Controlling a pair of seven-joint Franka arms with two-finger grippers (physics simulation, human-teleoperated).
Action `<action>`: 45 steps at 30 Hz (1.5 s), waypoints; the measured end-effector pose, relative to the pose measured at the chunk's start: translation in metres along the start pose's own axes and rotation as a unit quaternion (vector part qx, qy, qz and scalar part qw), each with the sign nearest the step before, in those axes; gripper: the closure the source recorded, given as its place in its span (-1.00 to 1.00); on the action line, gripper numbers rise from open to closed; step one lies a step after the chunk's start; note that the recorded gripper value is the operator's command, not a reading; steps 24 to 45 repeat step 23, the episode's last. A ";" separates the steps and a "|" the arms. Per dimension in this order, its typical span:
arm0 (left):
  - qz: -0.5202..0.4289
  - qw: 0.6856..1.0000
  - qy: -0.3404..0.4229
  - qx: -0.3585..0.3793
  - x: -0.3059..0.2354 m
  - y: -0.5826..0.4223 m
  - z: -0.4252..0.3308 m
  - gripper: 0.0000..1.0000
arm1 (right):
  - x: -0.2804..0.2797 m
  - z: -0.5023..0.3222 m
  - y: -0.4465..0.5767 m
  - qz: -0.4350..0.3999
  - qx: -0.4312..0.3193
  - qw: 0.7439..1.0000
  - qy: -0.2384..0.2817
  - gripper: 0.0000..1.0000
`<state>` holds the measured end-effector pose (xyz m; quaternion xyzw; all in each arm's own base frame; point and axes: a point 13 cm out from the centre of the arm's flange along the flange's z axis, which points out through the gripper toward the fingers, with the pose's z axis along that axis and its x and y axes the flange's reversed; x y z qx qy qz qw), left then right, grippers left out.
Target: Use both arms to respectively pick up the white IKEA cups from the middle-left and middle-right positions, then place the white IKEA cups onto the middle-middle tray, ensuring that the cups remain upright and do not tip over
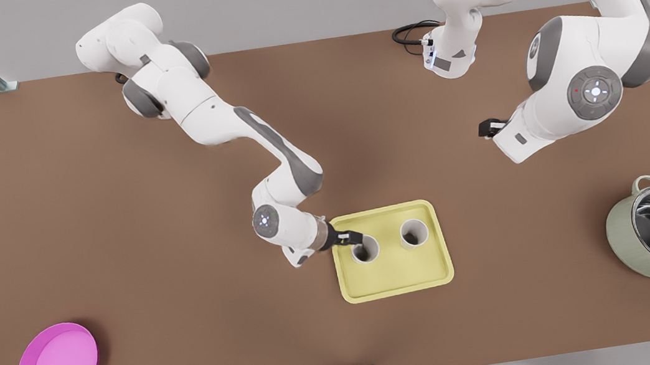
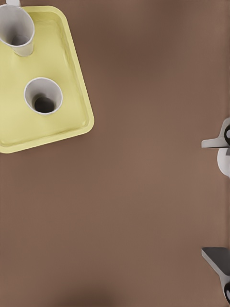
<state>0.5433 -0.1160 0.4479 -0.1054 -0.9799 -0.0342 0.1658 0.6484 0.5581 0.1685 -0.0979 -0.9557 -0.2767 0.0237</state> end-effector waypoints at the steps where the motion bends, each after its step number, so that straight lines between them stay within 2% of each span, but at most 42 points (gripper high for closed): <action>1: 0.000 1.000 0.000 0.000 0.000 -0.001 0.000 -1.00 | 0.006 -0.016 0.009 -0.002 -0.002 1.000 0.002 -1.00; 3: 0.005 1.000 0.000 -0.001 0.000 -0.005 0.000 -1.00 | 0.006 -0.062 -0.009 0.013 0.016 1.000 0.007 -1.00; 5: 0.006 1.000 0.000 -0.001 0.001 -0.007 -0.001 -1.00 | -0.041 -0.118 -0.078 0.056 0.046 0.997 0.013 -1.00; 7: 0.006 1.000 0.000 -0.001 0.001 -0.007 0.000 -1.00 | -0.084 -0.162 -0.186 0.081 0.122 0.989 0.021 -1.00; 9: 0.005 1.000 0.000 0.000 0.000 -0.007 0.000 -1.00 | -0.108 -0.198 -0.291 0.064 0.227 0.971 0.029 -1.00; 10: 0.005 1.000 0.000 0.000 0.001 -0.007 -0.001 -1.00 | -0.116 -0.243 -0.307 0.051 0.257 0.965 0.019 -1.00; 13: 0.006 1.000 0.001 0.000 0.001 -0.009 -0.001 -1.00 | -0.105 -0.422 -0.303 0.037 0.279 0.959 -0.039 -1.00; 17: 0.006 1.000 0.002 0.001 0.002 -0.011 -0.001 -1.00 | -0.016 -0.551 -0.289 0.011 0.299 0.952 -0.066 -1.00; 23: 0.005 1.000 0.002 0.001 0.003 -0.013 -0.001 -1.00 | 0.024 -0.571 -0.296 -0.018 0.315 0.948 -0.034 -1.00; 45: 0.005 1.000 0.002 0.001 0.003 -0.013 -0.001 -1.00 | 0.024 -0.571 -0.296 -0.018 0.315 0.948 -0.034 -1.00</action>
